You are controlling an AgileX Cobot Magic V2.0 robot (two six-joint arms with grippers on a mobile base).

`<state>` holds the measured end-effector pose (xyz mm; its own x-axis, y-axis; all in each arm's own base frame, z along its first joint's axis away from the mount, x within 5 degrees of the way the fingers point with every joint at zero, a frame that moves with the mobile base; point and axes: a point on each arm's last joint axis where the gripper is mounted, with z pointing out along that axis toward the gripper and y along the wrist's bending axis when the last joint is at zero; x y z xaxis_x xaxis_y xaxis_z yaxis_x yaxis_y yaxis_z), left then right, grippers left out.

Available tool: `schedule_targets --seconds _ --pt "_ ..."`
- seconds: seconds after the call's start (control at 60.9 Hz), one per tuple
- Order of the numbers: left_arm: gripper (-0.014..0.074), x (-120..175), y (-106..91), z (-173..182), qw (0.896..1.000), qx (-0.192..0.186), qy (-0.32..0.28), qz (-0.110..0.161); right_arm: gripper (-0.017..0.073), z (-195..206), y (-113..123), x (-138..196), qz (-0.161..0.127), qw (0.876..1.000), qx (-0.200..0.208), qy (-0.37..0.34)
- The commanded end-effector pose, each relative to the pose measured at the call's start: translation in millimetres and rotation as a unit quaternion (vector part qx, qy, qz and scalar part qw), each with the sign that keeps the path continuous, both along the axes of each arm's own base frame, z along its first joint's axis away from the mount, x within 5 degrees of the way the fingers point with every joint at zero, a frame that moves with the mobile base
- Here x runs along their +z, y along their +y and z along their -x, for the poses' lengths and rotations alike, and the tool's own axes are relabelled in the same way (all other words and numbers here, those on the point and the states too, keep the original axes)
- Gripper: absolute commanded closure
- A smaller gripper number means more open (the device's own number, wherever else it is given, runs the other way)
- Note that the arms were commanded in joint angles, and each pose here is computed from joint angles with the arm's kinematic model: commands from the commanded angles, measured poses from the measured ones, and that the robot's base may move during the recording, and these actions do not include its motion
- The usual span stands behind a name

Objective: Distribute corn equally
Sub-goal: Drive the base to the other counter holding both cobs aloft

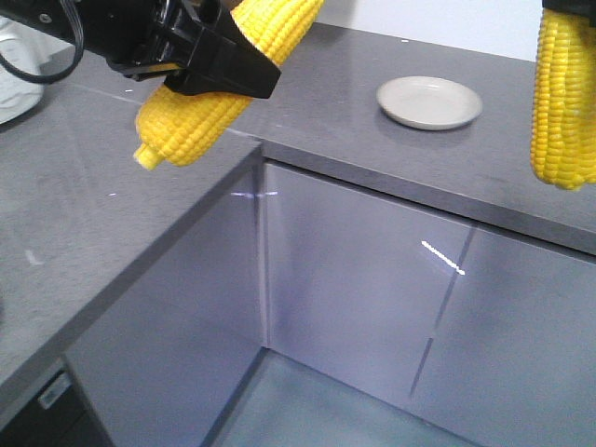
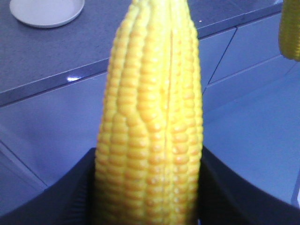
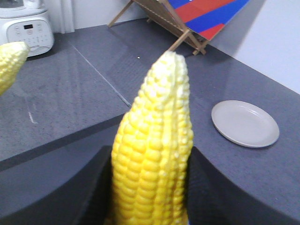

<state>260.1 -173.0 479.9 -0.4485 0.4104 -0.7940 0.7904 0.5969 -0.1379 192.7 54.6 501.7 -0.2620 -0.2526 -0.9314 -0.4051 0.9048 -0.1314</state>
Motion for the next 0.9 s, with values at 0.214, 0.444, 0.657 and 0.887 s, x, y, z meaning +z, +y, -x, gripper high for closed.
schedule_targets --seconds 0.214,0.444,0.657,0.887 --pt "0.0599 22.8 3.8 11.5 0.998 0.005 -0.036 0.047 0.0564 7.1 -2.6 17.8 -0.019 0.998 -0.006 -0.056" --pt "0.0599 22.8 3.8 11.5 0.998 0.005 -0.036 0.047 0.0564 7.1 -2.6 17.8 -0.019 0.998 -0.006 -0.056" --pt "0.0599 22.8 3.8 11.5 0.998 0.006 -0.037 0.047 0.0564 7.1 -2.6 17.8 -0.019 0.998 -0.006 -0.056" --pt "0.0599 22.8 3.8 11.5 0.998 0.006 -0.037 0.047 0.0564 7.1 -2.6 17.8 -0.019 0.998 -0.006 -0.056"
